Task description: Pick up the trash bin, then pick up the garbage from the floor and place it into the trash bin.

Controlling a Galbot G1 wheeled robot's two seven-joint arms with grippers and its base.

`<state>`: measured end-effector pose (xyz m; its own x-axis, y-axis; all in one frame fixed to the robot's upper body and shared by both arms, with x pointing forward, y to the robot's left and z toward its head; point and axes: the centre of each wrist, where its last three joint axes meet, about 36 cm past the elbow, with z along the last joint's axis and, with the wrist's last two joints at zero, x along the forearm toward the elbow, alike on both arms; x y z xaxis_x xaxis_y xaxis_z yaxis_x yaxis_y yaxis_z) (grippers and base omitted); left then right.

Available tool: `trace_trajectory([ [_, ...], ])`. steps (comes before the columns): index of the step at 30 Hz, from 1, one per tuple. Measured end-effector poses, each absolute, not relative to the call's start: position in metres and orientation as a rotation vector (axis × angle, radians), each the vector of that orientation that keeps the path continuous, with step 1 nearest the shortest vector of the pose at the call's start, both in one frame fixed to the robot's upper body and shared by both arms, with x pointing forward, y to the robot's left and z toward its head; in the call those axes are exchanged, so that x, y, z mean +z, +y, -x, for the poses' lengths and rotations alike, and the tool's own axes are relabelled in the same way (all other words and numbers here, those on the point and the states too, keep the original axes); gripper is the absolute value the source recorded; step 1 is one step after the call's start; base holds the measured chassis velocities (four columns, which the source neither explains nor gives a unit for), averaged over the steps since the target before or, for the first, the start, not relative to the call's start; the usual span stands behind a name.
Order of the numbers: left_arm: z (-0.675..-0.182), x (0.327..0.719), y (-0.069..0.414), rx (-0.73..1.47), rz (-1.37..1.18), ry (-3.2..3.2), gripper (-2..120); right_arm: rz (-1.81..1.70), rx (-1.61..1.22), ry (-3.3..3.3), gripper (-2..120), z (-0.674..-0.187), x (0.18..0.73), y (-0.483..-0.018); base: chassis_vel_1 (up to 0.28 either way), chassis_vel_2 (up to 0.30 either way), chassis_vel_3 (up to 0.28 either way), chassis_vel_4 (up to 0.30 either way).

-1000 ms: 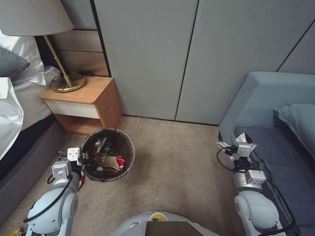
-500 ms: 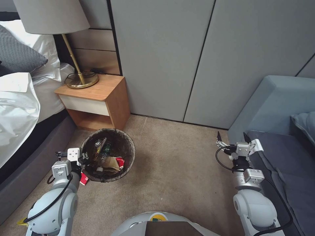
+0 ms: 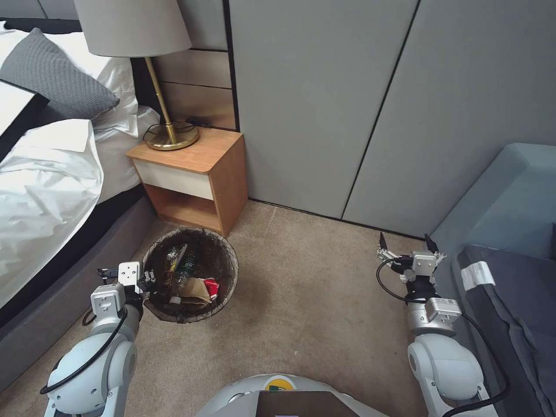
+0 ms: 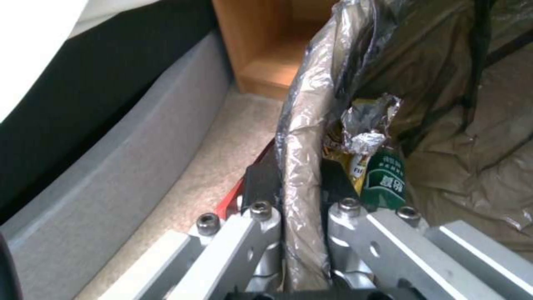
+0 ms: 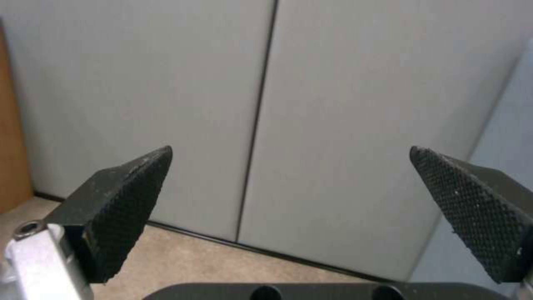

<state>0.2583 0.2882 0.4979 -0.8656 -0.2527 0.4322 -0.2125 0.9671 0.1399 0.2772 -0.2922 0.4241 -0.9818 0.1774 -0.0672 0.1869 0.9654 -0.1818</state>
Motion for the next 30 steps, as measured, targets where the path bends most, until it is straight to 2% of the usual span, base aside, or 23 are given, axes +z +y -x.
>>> trace_trajectory([
  [30,-0.2576,0.4985,0.2888,-0.124,-0.337,-2.655,4,-0.272,-0.289,3.072,100,-0.2807,0.418,-0.2866,0.051,0.05,0.053,0.053],
])
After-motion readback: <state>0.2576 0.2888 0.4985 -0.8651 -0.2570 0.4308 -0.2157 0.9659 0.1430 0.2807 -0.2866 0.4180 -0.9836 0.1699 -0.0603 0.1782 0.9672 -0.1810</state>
